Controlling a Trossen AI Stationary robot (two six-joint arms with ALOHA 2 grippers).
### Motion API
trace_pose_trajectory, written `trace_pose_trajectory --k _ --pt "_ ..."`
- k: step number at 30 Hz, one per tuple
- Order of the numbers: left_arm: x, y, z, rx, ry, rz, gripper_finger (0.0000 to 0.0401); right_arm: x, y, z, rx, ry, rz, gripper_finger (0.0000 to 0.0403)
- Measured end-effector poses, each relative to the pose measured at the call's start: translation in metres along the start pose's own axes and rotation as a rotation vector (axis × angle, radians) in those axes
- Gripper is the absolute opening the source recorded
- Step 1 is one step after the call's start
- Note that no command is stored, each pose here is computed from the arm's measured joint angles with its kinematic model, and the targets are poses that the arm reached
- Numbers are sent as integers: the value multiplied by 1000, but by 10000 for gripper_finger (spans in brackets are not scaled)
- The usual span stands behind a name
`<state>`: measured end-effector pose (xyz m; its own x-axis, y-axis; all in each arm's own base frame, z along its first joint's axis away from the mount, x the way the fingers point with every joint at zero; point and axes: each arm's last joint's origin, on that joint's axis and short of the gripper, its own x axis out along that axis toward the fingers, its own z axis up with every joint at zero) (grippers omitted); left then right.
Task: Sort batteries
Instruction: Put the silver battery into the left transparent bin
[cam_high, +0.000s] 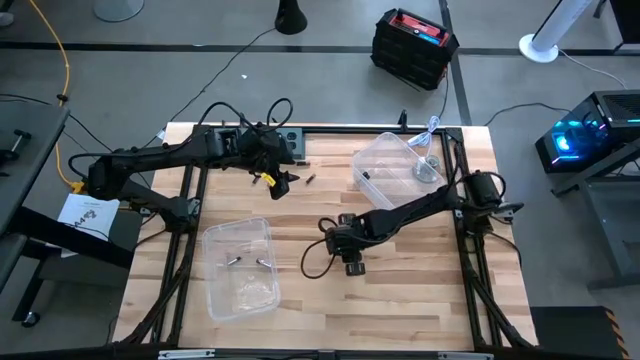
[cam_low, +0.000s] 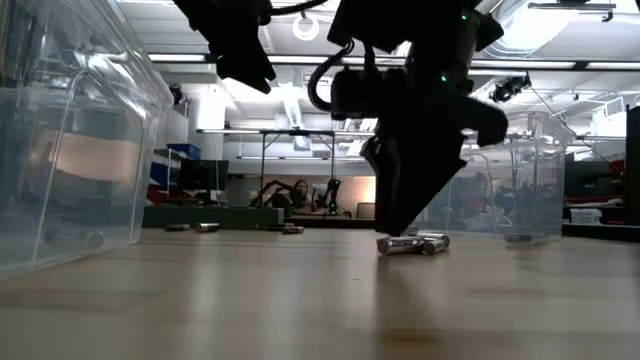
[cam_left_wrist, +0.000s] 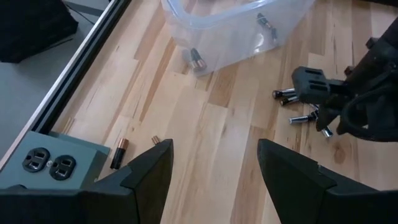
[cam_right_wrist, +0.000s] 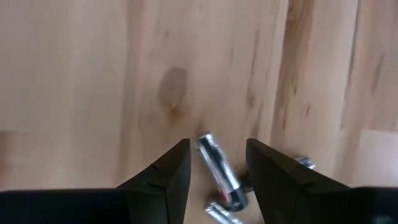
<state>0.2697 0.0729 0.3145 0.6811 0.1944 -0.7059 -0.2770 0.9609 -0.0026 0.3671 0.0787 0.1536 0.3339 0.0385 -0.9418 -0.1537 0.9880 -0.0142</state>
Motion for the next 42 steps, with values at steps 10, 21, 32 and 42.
trace_pose_trajectory --k 10,21,32,42 --pt "-2 0 1 -37 -10 0 225 25 5 -5 -139 63 18 139" --pt "-103 2 38 -11 -357 4 225 -7 -28 9 -39 -32 -66 33" --pt "-191 -9 -5 -326 -397 -108 217 -89 -75 94 -42 -523 -145 20" --pt "-168 -44 -82 -605 408 5 64 -127 -87 119 -44 -784 56 20"
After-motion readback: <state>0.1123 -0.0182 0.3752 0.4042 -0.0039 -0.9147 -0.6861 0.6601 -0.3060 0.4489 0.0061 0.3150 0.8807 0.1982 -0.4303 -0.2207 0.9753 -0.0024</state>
